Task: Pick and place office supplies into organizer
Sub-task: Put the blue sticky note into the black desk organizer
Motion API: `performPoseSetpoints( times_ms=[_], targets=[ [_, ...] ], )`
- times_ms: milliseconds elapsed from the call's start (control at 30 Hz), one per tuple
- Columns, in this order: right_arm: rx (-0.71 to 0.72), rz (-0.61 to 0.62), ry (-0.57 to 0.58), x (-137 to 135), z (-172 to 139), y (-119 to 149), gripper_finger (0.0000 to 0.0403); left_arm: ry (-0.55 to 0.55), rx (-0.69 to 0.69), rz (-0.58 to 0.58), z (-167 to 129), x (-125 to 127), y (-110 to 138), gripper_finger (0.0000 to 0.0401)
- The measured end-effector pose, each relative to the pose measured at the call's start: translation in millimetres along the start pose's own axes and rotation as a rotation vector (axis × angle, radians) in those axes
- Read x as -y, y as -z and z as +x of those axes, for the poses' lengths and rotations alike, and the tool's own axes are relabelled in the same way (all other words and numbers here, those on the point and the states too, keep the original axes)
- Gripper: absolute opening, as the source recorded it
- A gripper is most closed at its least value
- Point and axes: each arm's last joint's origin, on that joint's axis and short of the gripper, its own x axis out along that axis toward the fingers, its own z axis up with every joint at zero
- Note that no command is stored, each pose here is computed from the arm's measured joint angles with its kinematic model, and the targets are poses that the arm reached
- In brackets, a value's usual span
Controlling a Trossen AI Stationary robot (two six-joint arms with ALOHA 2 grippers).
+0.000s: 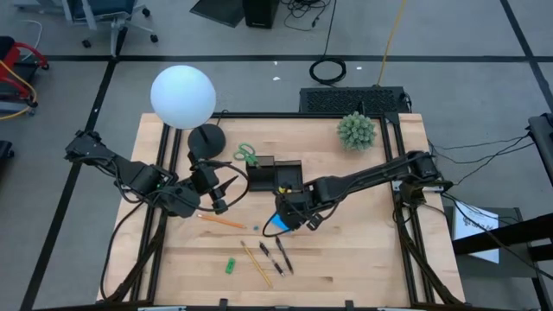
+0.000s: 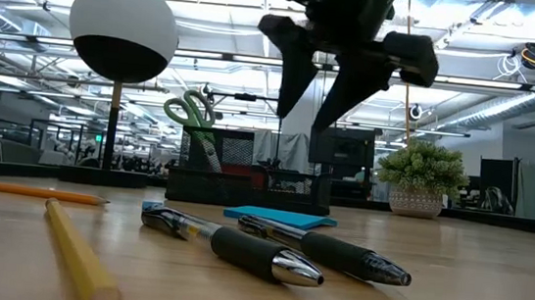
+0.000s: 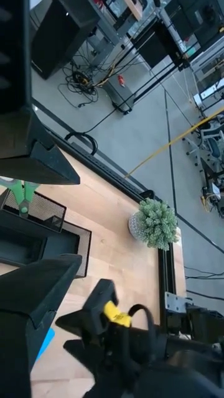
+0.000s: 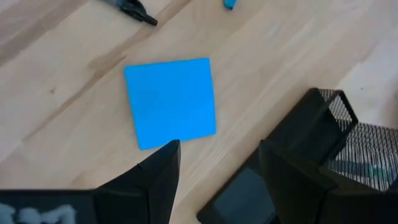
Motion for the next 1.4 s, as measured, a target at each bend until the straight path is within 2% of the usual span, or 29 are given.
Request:
performPoseSetpoints(
  times_ms=[267, 433, 867, 1400],
  targets=[
    [-0.071, -0.023, -0.071, 7, 21, -12, 0.0208, -0.013, -0.003, -0.006, 2, -2, 0, 0.0195],
    [-0.020, -0.019, -0.190, 7, 25, -18, 0.0208, -0.007, -0.005, -0.006, 2, -2, 0, 0.0195],
    [0.080, -0.058, -0.222, 8, 28, -24, 0.0208, -0.006, -0.005, -0.006, 2, -2, 0, 0.0195],
    [0.017, -0.106, -0.260, 11, 58, -13, 0.0208, -0.007, -0.006, -0.006, 3, -2, 0, 0.0195]
  ],
)
